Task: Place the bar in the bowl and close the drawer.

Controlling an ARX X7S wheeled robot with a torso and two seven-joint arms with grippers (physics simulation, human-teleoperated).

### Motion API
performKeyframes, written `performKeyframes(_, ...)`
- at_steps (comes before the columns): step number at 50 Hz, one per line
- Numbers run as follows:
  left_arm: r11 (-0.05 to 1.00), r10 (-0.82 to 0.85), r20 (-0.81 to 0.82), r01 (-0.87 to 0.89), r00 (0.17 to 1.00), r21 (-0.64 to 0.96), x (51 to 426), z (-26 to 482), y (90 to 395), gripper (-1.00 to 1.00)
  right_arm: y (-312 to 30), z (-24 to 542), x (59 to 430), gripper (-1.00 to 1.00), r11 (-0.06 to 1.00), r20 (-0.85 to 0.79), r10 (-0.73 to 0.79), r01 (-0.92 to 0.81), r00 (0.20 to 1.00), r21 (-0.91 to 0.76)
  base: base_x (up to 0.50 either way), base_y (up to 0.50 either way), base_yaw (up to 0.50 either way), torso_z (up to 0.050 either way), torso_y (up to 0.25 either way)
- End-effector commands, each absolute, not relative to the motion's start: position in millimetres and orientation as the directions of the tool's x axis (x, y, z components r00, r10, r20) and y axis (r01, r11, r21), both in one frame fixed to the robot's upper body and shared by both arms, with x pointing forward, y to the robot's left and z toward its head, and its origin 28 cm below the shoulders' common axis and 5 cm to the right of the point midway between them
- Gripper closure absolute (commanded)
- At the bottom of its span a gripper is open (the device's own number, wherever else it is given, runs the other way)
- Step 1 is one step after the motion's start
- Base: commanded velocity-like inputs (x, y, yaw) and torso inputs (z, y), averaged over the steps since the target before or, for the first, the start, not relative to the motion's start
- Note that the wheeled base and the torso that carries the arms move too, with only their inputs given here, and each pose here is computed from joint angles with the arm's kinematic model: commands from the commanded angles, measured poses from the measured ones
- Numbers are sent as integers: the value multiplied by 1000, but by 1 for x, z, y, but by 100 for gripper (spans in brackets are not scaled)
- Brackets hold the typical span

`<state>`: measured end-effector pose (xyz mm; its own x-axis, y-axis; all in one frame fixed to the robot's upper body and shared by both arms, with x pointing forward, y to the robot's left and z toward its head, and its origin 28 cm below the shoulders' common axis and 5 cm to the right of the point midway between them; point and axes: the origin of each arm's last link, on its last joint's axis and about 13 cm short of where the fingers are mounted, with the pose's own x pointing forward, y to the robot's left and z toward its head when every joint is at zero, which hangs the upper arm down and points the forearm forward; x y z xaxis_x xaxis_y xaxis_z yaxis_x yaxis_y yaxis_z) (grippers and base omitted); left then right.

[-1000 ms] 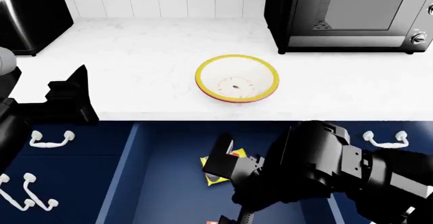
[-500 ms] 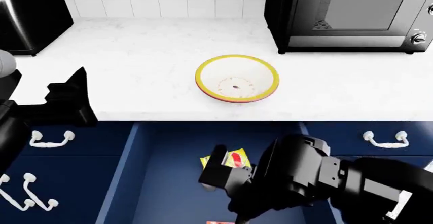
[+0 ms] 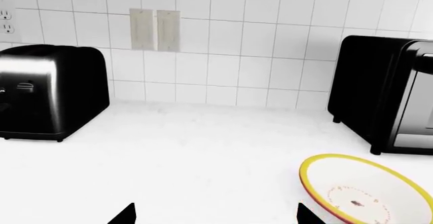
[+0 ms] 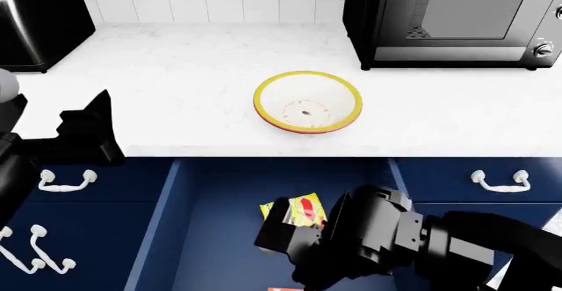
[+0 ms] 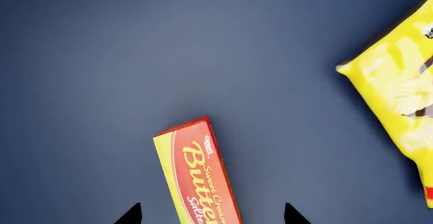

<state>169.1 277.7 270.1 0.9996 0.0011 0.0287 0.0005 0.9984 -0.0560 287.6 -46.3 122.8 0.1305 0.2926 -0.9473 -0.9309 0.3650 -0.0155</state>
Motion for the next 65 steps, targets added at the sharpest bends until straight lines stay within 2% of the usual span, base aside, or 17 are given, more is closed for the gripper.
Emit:
performKeyframes(1,998,3,22,-2,1000,-61,170,267,279,-100,-44,112,290,-100,370,-954,268,-929,133,-26,0,0,0,0,0)
performKeyframes(65,996,24,8,-23,1000,-87,170,261,288,-100,-31,65,293,-100,345,-978,195,-939,69,2,0,0,0,0,0)
